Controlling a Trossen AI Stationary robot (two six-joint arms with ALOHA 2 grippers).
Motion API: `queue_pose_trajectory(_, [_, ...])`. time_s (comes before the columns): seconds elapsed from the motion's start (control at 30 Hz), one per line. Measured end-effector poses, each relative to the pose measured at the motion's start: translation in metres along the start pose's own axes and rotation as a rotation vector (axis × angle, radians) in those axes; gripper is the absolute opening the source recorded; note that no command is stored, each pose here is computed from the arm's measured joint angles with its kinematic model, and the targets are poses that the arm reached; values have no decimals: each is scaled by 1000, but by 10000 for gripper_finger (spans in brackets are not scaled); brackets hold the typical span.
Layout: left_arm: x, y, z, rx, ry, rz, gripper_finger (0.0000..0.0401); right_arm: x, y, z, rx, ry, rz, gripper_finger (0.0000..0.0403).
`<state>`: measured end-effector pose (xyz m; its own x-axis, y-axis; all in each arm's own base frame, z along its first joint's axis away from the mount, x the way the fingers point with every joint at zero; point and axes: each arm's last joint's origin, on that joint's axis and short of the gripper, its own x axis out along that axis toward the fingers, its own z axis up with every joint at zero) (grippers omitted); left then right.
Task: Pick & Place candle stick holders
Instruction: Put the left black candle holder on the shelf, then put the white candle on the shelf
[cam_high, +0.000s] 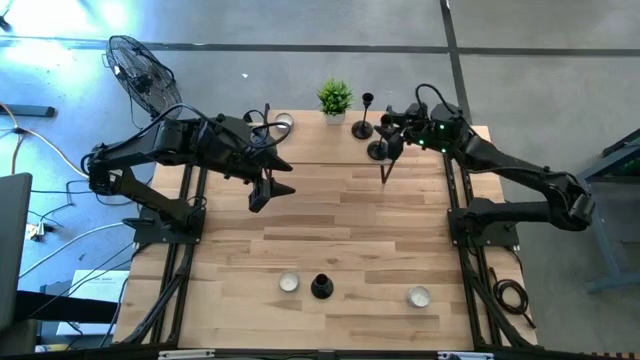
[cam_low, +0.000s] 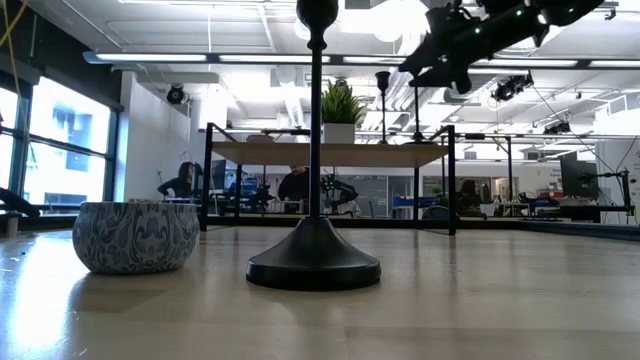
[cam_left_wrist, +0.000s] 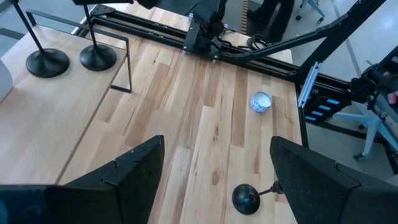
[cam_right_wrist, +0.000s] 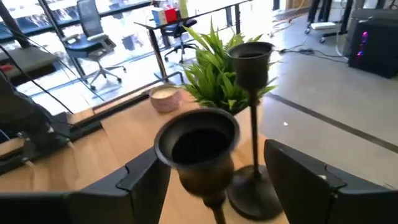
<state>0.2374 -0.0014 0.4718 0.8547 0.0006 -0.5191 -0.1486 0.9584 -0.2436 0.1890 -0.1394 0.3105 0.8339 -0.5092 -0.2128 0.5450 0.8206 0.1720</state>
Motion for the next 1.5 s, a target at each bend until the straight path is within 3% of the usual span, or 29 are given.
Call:
queue_pose_trajectory(0.23, [0,0,-1,6,6,2,288,-14,1,0,-22,33,-32,247])
queue_pose_trajectory(0.8, [0,2,-8,0,79,24,288,-38,6,-9,45,180,84,246])
queue_pose_trajectory(1.0, [-1,3,-10,-9,108,34,288,-59,15,-14,92,264,212,246])
queue_pose_trajectory(1.27, [-1,3,-10,21,106,34,288,-83,41,-15,211,338,535,246])
queue_pose_trajectory(1.5, [10,3,-10,60,123,37,288,-86,56,-10,206,290,613,246])
